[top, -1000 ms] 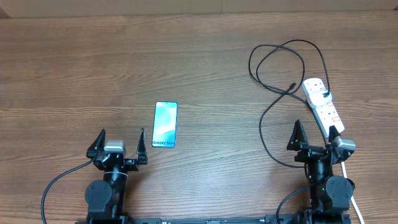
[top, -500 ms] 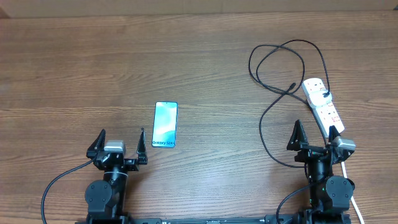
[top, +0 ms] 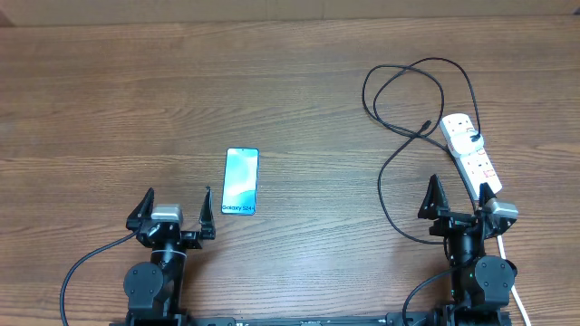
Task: Plug charger to phone and switch on socket
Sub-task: 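Move the left gripper over the Galaxy phone and grasp its edge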
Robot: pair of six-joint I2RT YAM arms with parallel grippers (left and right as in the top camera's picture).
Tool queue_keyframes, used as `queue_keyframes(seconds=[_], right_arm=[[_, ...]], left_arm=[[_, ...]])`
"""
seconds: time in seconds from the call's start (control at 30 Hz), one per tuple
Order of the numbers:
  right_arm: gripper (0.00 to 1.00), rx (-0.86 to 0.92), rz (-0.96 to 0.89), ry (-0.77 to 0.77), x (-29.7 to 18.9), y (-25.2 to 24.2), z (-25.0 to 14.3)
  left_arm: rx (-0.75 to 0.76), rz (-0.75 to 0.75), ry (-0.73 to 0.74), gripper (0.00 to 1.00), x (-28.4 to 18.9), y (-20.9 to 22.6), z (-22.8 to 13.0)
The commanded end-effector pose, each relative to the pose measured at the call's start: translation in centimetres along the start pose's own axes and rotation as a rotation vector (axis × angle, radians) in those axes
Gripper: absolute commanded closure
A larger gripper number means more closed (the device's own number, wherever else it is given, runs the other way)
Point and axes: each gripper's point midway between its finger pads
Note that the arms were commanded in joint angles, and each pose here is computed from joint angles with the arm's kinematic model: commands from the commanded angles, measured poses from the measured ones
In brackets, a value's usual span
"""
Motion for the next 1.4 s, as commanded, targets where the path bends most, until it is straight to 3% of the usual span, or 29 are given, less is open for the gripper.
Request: queue_keyframes(seconds=[0.0, 0.13, 0.43, 0.67, 0.83, 0.9, 1.03, 1.2, 1.37], right_arm=[[0.0, -0.005, 0.001, -0.003, 0.0, -0.1, -0.2], [0.0, -0.005, 0.001, -0.003, 0.0, -0.1, -0.2], [0.0, -0.005, 0.001, -0.003, 0.0, -0.1, -0.2], [0.0, -0.005, 0.001, -0.003, 0.0, -0.1, -0.2], [0.0, -0.005, 0.001, -0.003, 0.0, -0.1, -0.2], [0.0, -0.005, 0.001, -0.003, 0.0, -0.1, -0.2], [0.0, -0.005, 0.001, -0.003, 0.0, -0.1, -0.2], [0.0, -0.005, 0.001, -0.003, 0.0, -0.1, -0.2], [0.0, -0.005, 0.001, -0.003, 0.0, -0.1, -0.2]], left_arm=[[-0.038, -0.111, -0.015, 0.0, -0.2, -1.9, 0.4], [-0.074, -0.219, -0.026, 0.0, -0.8, -3.7, 1.7], [-0.107, -0.225, -0.057, 0.0, -3.2, -3.6, 8.6], [-0.208, -0.231, 0.064, 0.0, -2.3, -3.7, 12.4], [-0.236, -0.232, 0.227, 0.0, 0.2, -3.9, 14.2], [-0.239, -0.231, 0.31, 0.0, 1.5, -4.2, 14.4], [-0.325, -0.079, 0.551, 0.0, 4.2, -3.8, 12.7], [-0.199, -0.026, 0.794, 0.0, 7.1, -6.3, 10.1], [-0.085, 0.02, 0.93, 0.0, 9.7, -8.6, 7.0]])
Point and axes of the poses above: each gripper's point midway between its finger pads, its own x axis out along the fingers, its own y axis along the line the jaws close on, z = x × y, and after that the axes turned 2 degrees about x, right-handed
